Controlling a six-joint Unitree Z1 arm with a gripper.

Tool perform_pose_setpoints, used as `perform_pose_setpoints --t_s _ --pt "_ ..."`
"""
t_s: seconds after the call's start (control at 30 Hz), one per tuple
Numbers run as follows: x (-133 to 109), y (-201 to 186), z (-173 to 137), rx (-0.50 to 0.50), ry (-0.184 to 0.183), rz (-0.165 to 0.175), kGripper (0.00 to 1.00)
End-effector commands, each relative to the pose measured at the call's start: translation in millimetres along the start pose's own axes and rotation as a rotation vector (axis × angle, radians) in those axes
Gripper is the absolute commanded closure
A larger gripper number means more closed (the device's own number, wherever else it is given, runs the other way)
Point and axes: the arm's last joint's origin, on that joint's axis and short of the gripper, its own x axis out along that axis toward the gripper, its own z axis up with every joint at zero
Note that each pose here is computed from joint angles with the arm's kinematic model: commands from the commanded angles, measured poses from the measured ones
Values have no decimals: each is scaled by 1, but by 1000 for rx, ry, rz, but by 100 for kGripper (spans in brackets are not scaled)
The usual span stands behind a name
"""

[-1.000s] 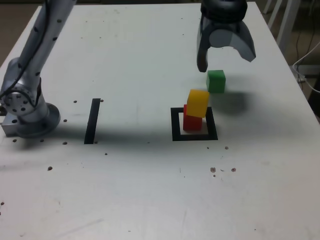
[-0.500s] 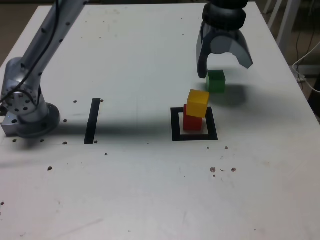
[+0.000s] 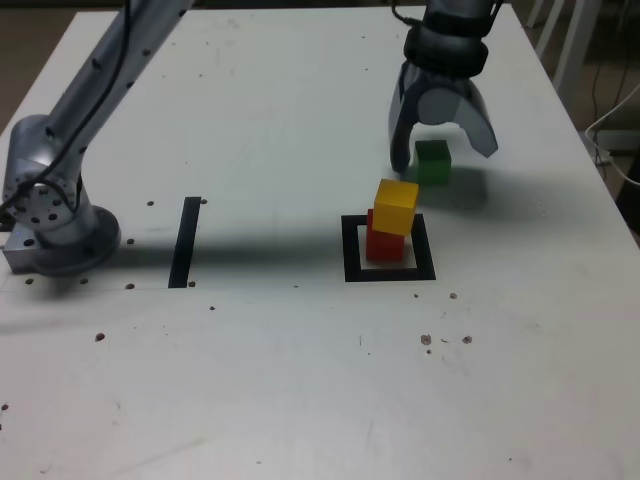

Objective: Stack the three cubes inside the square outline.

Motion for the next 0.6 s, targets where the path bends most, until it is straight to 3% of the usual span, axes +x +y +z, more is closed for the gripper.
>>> perform_pose_setpoints --t_s 0.0,0.13,0.37,0.57 --pt "5 2 3 5 8 -13 8" --pt "10 4 4 6 29 -27 19" --pt "9 6 2 -2 55 8 66" --pt "8 6 -1 0 78 15 71"
